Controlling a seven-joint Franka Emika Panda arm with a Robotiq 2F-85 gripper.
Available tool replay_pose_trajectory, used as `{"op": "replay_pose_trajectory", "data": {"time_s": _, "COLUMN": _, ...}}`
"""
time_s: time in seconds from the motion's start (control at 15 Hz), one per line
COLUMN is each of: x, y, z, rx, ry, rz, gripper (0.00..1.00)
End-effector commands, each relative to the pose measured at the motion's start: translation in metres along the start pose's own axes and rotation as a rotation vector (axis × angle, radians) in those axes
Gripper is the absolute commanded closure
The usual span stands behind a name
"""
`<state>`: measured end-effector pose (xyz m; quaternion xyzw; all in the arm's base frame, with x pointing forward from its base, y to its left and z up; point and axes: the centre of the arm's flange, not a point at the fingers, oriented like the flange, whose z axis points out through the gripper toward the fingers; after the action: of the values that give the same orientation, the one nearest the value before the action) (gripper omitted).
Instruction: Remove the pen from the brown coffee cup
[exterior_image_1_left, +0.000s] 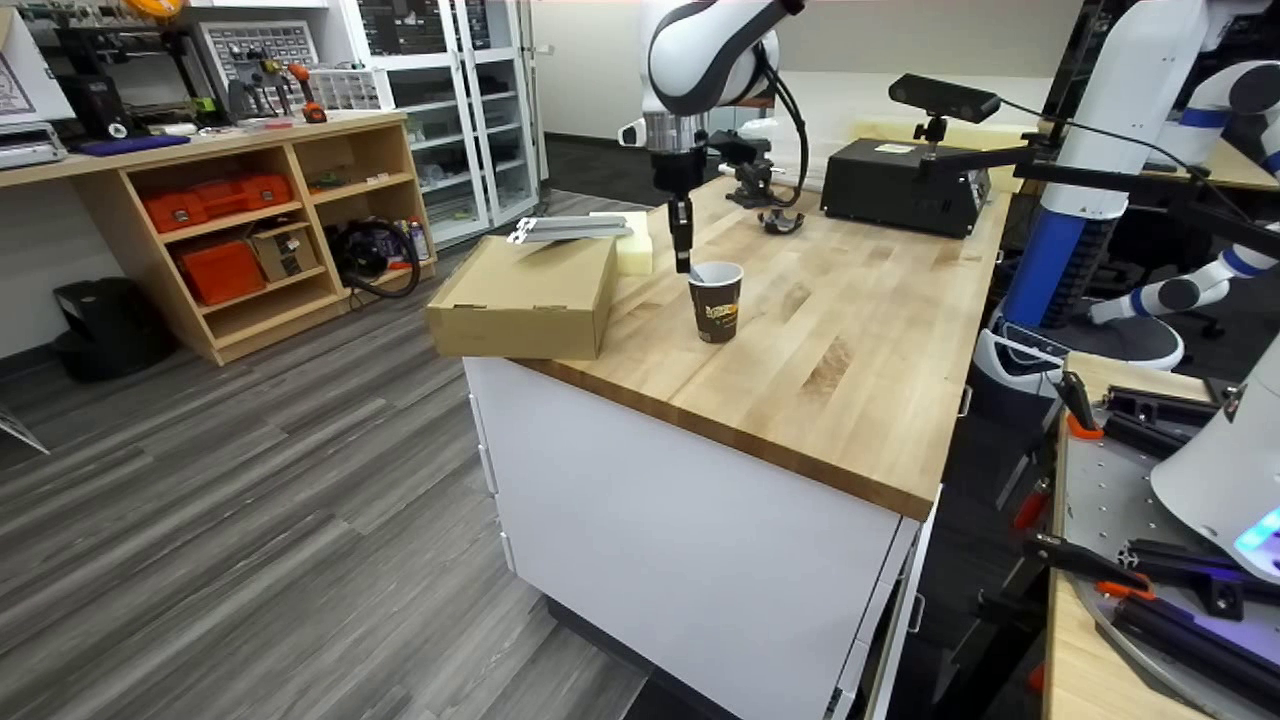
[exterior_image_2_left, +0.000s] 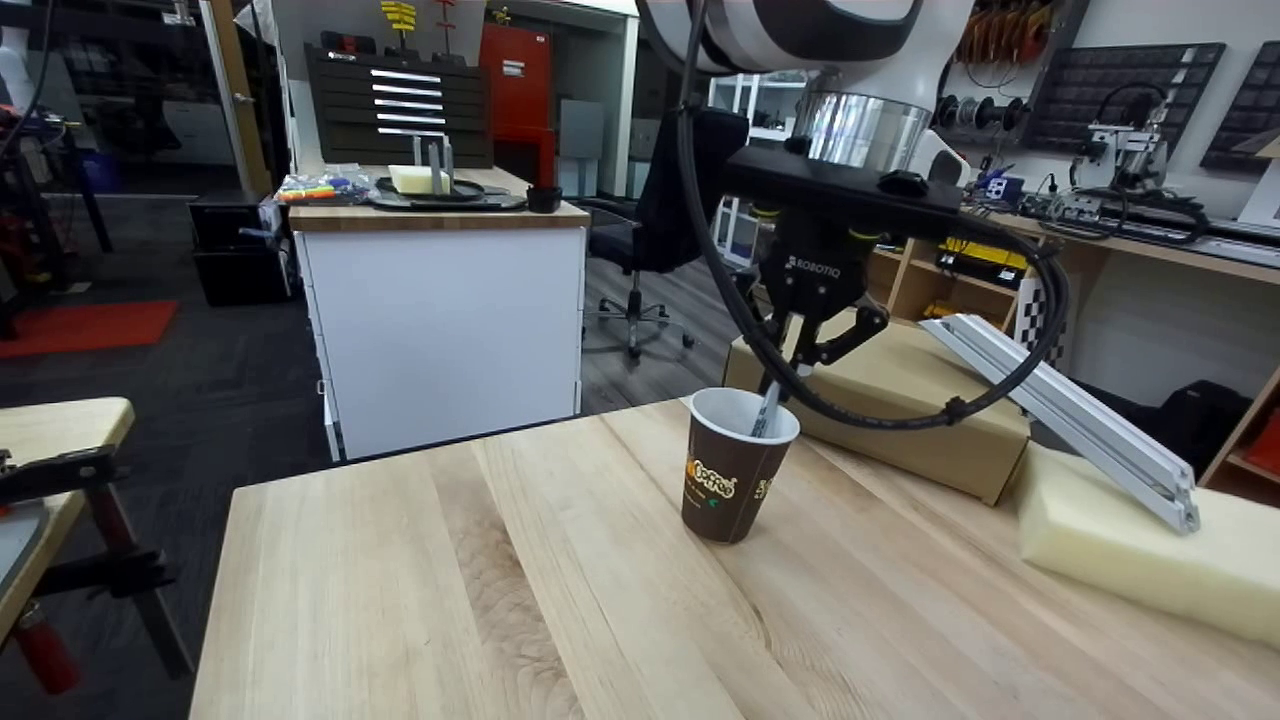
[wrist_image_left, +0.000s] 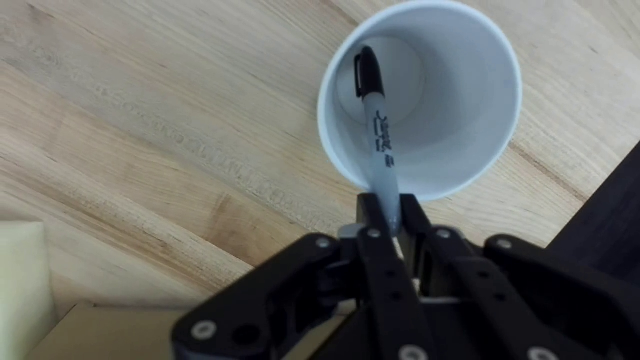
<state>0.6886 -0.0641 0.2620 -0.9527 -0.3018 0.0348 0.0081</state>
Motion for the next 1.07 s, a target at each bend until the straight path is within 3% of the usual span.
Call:
{"op": "replay_pose_trajectory", "data": {"time_s": 0.0, "x": -0.004, "y": -0.006, "z": -0.02, "rx": -0.019, "ry": -0.027, "rz": 0.005, "gripper": 0.95}}
{"op": "replay_pose_trajectory", "data": {"time_s": 0.73, "x": -0.009, "y": -0.033, "z": -0.066, "rx": -0.017, "ry": -0.103, "rz": 0.006, "gripper": 0.95}}
{"op": "replay_pose_trajectory", "data": {"time_s": 1.0, "x": -0.012, "y": -0.037, "z": -0.09, "rx": -0.037, "ry": -0.067, "rz": 0.003, "gripper": 0.95}}
